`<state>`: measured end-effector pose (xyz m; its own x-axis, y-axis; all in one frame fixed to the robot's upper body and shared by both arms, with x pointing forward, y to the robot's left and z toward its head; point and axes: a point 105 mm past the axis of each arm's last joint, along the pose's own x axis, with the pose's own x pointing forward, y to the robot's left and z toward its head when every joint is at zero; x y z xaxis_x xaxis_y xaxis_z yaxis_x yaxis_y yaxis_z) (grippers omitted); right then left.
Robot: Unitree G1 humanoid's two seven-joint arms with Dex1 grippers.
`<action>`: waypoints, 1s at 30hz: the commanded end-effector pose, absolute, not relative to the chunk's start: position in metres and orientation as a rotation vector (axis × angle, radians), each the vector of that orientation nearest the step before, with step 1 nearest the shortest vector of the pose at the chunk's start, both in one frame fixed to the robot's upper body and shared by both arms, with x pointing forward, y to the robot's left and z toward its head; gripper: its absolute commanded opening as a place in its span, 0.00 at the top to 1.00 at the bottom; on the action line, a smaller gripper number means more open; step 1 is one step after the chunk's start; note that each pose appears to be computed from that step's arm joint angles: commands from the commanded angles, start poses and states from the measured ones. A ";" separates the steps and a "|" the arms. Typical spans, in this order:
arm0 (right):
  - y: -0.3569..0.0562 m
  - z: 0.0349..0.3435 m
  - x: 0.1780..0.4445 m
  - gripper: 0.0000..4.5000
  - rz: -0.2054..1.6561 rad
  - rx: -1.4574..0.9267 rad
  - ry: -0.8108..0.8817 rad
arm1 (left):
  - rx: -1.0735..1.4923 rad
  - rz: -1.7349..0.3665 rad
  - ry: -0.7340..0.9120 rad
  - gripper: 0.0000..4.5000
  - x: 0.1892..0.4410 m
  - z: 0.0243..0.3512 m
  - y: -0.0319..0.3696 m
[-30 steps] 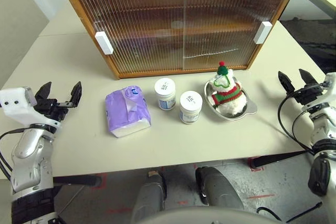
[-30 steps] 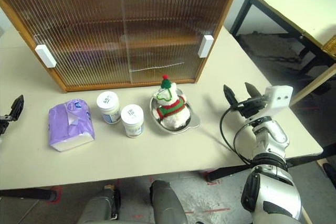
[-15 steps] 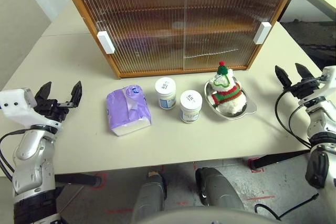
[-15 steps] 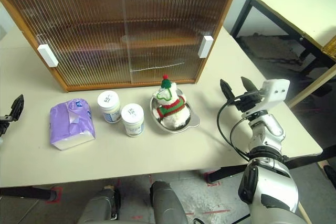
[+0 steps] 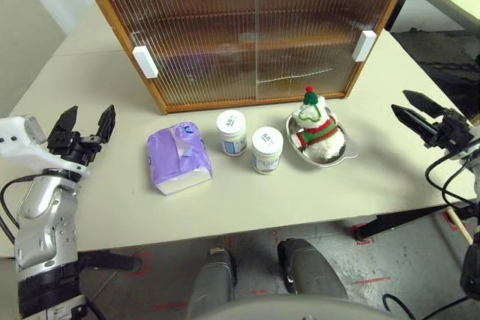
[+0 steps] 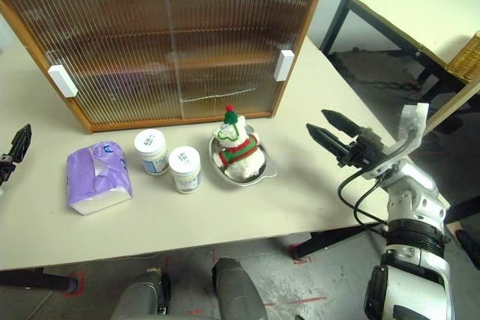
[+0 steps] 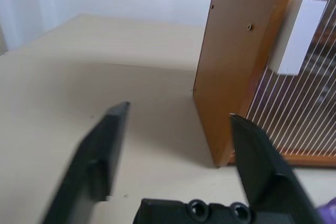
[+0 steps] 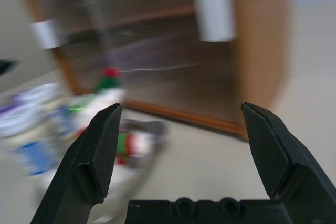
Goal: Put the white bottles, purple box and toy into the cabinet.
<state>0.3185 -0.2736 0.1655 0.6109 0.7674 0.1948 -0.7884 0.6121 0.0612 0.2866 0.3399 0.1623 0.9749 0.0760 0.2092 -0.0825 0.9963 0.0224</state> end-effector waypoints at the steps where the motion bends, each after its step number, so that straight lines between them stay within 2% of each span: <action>1: -0.251 0.178 0.315 0.00 1.025 0.109 -0.152 | 0.053 0.059 -0.202 0.44 0.294 0.173 0.339; 5: -0.235 0.187 0.319 0.00 1.077 0.105 -0.193 | 0.109 0.059 -0.166 0.78 0.301 0.176 0.340; 8: -0.219 0.188 0.319 0.00 1.145 0.095 -0.181 | 0.101 0.085 -0.178 0.99 0.306 0.184 0.337; 15: -0.189 0.194 0.313 0.00 1.274 0.090 -0.190 | 0.117 0.076 -0.187 0.99 0.311 0.188 0.323; 30: -0.167 0.197 0.298 0.00 1.330 0.110 -0.208 | 0.171 -0.063 -0.216 0.99 0.336 0.206 0.303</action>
